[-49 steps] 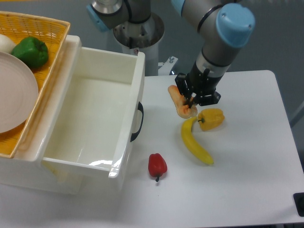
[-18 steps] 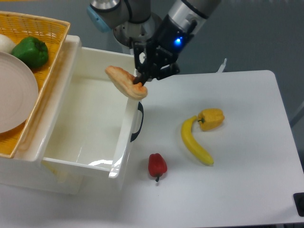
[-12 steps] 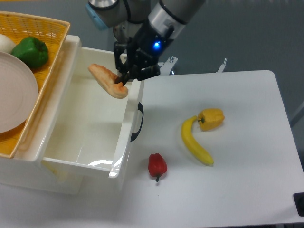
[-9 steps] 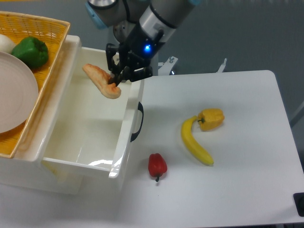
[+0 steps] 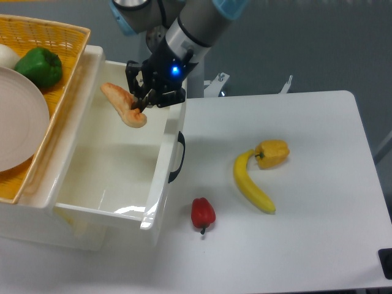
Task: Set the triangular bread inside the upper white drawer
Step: 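Lower the bread down inside the drawer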
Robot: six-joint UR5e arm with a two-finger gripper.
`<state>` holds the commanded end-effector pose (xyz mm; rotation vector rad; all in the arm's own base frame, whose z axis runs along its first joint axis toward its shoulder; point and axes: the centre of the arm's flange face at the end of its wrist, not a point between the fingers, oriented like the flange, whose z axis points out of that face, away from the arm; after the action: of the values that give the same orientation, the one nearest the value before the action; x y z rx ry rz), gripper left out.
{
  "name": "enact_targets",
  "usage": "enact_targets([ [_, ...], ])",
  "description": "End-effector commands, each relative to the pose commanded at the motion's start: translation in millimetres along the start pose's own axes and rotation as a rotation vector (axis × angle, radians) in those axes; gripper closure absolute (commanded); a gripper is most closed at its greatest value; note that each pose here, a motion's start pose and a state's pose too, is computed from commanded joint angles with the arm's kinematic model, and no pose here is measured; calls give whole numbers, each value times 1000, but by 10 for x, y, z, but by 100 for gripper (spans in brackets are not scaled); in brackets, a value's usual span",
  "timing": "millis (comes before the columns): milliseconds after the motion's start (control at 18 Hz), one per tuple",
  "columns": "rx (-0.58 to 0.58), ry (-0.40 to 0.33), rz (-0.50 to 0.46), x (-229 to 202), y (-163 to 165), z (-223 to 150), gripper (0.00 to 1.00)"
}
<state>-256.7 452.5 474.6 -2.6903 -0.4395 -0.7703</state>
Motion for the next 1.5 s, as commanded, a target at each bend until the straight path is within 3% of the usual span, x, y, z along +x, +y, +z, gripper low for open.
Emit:
enact_targets([
  [1500, -113, -23, 61, 31, -165, 571, 100],
])
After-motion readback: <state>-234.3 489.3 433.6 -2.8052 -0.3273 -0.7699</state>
